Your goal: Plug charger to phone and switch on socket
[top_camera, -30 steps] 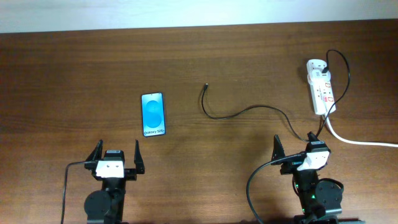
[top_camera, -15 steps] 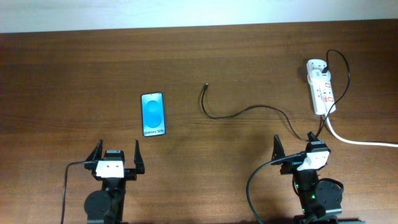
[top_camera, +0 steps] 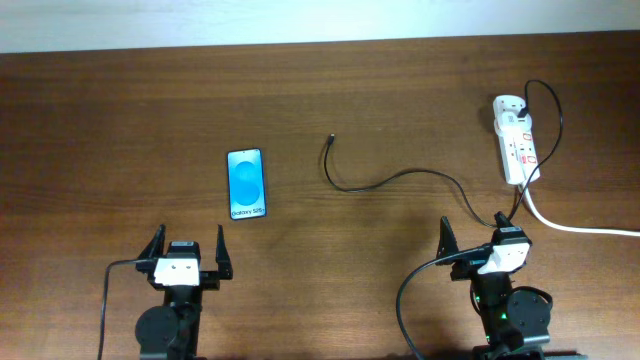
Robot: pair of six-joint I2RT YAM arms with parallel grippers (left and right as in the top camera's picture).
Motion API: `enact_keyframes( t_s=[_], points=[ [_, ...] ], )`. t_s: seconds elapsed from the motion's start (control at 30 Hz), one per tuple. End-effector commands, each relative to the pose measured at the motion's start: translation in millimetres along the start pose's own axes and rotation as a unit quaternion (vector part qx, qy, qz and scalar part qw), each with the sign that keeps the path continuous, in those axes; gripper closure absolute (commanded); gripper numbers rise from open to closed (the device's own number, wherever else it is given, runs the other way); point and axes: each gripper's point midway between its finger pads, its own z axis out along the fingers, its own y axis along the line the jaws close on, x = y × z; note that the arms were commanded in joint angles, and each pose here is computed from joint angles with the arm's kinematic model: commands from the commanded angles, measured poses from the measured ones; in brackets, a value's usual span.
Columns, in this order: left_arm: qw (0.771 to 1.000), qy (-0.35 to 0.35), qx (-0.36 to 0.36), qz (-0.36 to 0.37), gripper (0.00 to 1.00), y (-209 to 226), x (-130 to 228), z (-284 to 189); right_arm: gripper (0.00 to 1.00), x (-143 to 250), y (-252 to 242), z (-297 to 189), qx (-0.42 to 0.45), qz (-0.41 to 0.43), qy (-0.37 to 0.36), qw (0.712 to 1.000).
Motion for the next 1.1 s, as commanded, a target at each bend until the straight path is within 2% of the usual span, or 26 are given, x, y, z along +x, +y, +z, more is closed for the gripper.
enact_keyframes(
  t_s=[0.0, 1.07],
  points=[
    [1.0, -0.001, 0.005, 0.008, 0.01, -1.3, 0.2, -0.4, 0.02, 1.4, 0.7, -0.2, 0.0, 0.002, 0.0, 1.0],
    [1.0, -0.002, 0.009, 0.008, 0.01, -2.6, 0.1, -0.4, 0.02, 1.6, 0.7, -0.2, 0.0, 0.002, 0.0, 1.0]
  ],
)
